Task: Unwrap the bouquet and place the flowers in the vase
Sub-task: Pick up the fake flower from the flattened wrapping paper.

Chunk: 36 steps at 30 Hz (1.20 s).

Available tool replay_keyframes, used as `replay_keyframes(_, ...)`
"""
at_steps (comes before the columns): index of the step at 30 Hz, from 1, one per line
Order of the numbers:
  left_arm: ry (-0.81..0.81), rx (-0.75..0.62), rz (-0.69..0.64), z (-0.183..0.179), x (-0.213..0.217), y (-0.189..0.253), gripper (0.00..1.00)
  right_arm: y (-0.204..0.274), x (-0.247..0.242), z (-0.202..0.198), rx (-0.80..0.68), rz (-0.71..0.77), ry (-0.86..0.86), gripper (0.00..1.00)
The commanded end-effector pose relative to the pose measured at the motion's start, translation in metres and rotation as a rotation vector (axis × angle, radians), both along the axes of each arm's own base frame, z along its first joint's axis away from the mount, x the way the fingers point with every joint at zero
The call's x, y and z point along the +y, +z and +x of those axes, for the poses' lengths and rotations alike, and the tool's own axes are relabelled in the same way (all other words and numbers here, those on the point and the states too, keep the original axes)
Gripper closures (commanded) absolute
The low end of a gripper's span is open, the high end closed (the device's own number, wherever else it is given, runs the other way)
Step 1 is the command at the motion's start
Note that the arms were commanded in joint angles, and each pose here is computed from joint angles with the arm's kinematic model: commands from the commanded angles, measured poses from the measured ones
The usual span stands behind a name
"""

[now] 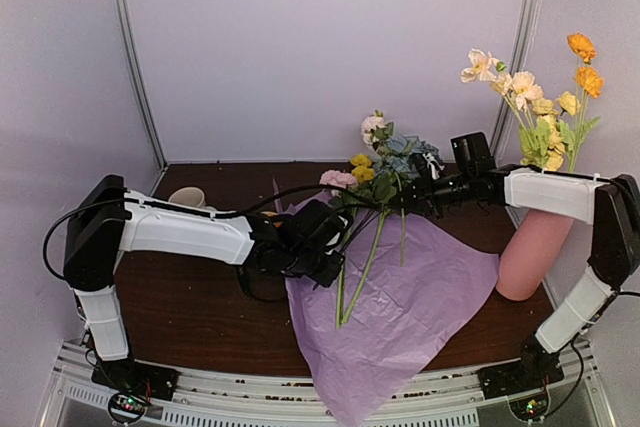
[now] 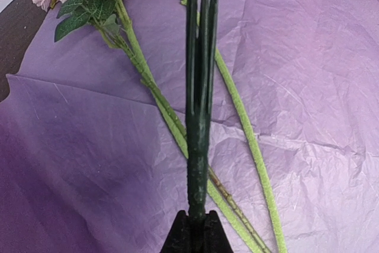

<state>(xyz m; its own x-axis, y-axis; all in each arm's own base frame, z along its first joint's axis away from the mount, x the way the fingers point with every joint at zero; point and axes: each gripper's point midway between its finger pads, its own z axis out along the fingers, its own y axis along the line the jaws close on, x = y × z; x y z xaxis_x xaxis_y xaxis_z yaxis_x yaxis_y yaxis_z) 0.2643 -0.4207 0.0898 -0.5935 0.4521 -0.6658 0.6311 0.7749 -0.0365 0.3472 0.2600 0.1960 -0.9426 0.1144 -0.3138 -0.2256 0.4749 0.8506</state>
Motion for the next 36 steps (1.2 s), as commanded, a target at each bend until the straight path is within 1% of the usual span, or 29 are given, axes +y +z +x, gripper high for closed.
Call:
replay_keyframes(1, 0.038, -0.02, -0.024, 0.0, 0.008, 0.01, 1.0, 0.041, -0.016, 0.019, -0.143, 0.045, -0.052, 1.0)
replay_keyframes(6, 0.045, -0.018, -0.017, 0.0, 0.011, 0.008, 1.0, 0.055, -0.028, 0.029, -0.182, 0.048, -0.074, 1.0)
replay_keyframes(11, 0.06, -0.003, -0.012, 0.001, 0.015, 0.005, 1.0, 0.085, -0.028, 0.027, -0.278, 0.061, -0.051, 1.0)
replay_keyframes(14, 0.06, 0.007, -0.019, 0.003, 0.016, 0.006, 1.0, 0.104, -0.019, 0.012, -0.34, 0.061, 0.002, 1.0)
replay_keyframes(16, 0.062, 0.002, -0.036, 0.008, 0.014, 0.013, 1.0, 0.107, -0.003, -0.009, -0.355, 0.06, 0.06, 1.0)
replay_keyframes(21, 0.062, -0.087, -0.079, 0.025, 0.001, 0.049, 1.0, 0.085, 0.041, -0.062, -0.364, 0.055, 0.228, 1.0)
replay_keyframes(25, 0.072, -0.144, -0.105, 0.038, -0.006, 0.075, 1.0, 0.063, 0.06, -0.078, -0.308, 0.06, 0.313, 1.0)
replay_keyframes(27, 0.073, -0.148, -0.107, 0.042, -0.007, 0.078, 1.0, 0.072, 0.063, -0.082, -0.332, 0.08, 0.334, 1.0)
replay_keyframes(31, 0.08, -0.106, -0.082, 0.045, -0.004, 0.058, 1.0, 0.13, 0.055, -0.08, -0.503, 0.081, 0.317, 1.0)
replay_keyframes(33, 0.085, -0.084, -0.076, 0.041, -0.001, 0.046, 1.0, 0.157, 0.044, -0.071, -0.594, 0.025, 0.27, 1.0)
replay_keyframes(34, 0.089, -0.077, -0.08, 0.04, 0.002, 0.043, 1.0, 0.167, 0.035, -0.061, -0.626, -0.014, 0.218, 1.0)
replay_keyframes(36, 0.102, -0.061, -0.078, 0.034, 0.011, 0.034, 1.0, 0.18, 0.006, -0.03, -0.658, -0.089, 0.053, 1.0)
